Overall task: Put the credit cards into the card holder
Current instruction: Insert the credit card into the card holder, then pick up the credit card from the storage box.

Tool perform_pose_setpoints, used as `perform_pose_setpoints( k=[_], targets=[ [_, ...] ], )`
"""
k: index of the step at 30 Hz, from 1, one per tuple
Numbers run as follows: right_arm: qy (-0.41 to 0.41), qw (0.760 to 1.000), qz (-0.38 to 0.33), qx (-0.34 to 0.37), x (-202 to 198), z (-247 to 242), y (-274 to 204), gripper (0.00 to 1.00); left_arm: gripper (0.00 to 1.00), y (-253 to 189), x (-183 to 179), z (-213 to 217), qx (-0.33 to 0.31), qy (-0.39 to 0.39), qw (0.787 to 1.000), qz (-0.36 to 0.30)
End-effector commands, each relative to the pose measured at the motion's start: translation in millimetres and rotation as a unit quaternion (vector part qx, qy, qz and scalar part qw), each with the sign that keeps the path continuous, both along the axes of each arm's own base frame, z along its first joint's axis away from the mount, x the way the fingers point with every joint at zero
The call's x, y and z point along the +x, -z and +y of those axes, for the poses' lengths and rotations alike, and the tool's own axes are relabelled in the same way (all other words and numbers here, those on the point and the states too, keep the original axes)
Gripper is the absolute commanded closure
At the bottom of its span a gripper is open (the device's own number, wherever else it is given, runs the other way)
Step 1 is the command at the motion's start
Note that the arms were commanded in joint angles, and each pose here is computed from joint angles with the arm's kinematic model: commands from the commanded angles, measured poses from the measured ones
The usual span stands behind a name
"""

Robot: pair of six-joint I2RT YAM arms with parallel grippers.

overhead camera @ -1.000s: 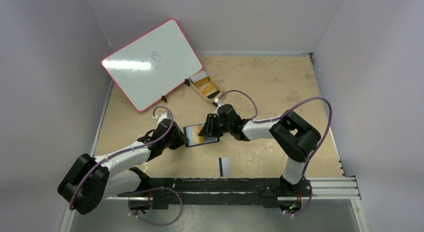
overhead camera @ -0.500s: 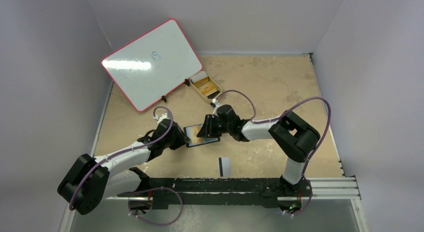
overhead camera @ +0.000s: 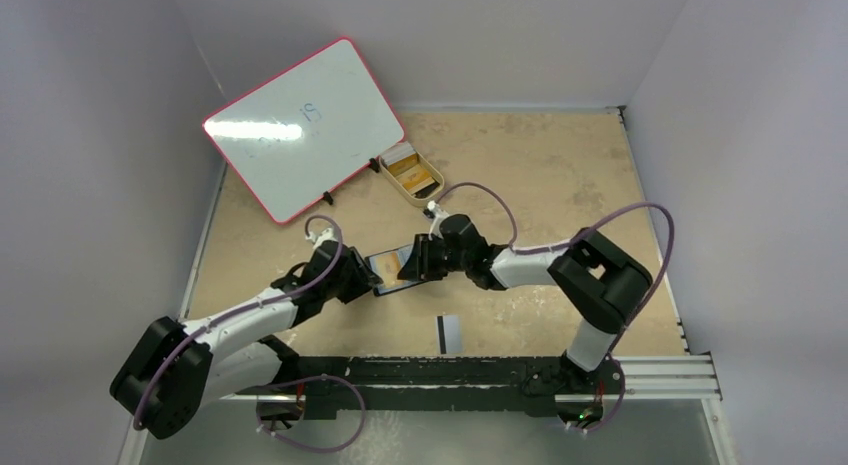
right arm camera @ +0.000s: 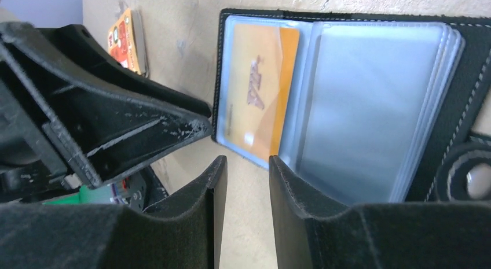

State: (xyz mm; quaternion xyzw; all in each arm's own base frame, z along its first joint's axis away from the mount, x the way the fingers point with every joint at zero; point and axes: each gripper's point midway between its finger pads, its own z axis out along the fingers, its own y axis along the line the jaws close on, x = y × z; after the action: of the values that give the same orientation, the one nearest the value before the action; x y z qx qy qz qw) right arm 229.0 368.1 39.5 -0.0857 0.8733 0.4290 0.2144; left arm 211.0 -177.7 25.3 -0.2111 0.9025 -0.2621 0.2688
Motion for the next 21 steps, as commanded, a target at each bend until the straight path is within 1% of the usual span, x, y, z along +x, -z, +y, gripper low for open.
perform_pose_setpoints(
  k=[1,4,5,7,8,9,12,14,17,18,19,21],
  targets=[
    [0.015,0.998,-0.054,0.016,5,-6,-48,0.65,0.56,-34,16,-1,0.001,-0.008,0.999,-0.034],
    [0.045,0.995,-0.094,-0.005,15,-20,-70,0.63,0.48,-49,21,7,0.042,-0.005,0.998,-0.042],
    [0.053,0.993,-0.103,-0.008,16,-25,-75,0.63,0.46,-61,28,7,0.052,-0.003,0.997,-0.052],
    [0.069,0.99,-0.124,-0.005,17,-35,-86,0.63,0.42,-74,34,11,0.08,0.004,0.995,-0.059],
    [0.081,0.988,-0.135,-0.002,19,-39,-92,0.63,0.37,-82,39,11,0.092,0.008,0.994,-0.065],
    [0.093,0.985,-0.146,-0.001,20,-45,-96,0.63,0.34,-90,43,11,0.102,0.012,0.992,-0.072],
    [0.109,0.98,-0.168,-0.003,21,-57,-106,0.62,0.31,-120,62,10,0.128,0.023,0.986,-0.106],
    [0.104,0.979,-0.175,-0.004,16,-62,-111,0.61,0.3,-137,78,14,0.163,0.018,0.978,-0.125],
    [0.103,0.975,-0.195,-0.008,14,-70,-123,0.61,0.29,-157,101,4,0.193,0.064,0.962,-0.179],
    [0.102,0.974,-0.202,-0.005,12,-72,-129,0.61,0.29,-163,110,5,0.202,0.056,0.958,-0.193],
    [0.1,0.973,-0.208,-0.005,10,-75,-133,0.61,0.29,-166,118,6,0.218,0.051,0.953,-0.203],
    [0.105,0.97,-0.221,0.001,6,-83,-145,0.61,0.28,-171,134,7,0.265,0.068,0.94,-0.206]
  ],
)
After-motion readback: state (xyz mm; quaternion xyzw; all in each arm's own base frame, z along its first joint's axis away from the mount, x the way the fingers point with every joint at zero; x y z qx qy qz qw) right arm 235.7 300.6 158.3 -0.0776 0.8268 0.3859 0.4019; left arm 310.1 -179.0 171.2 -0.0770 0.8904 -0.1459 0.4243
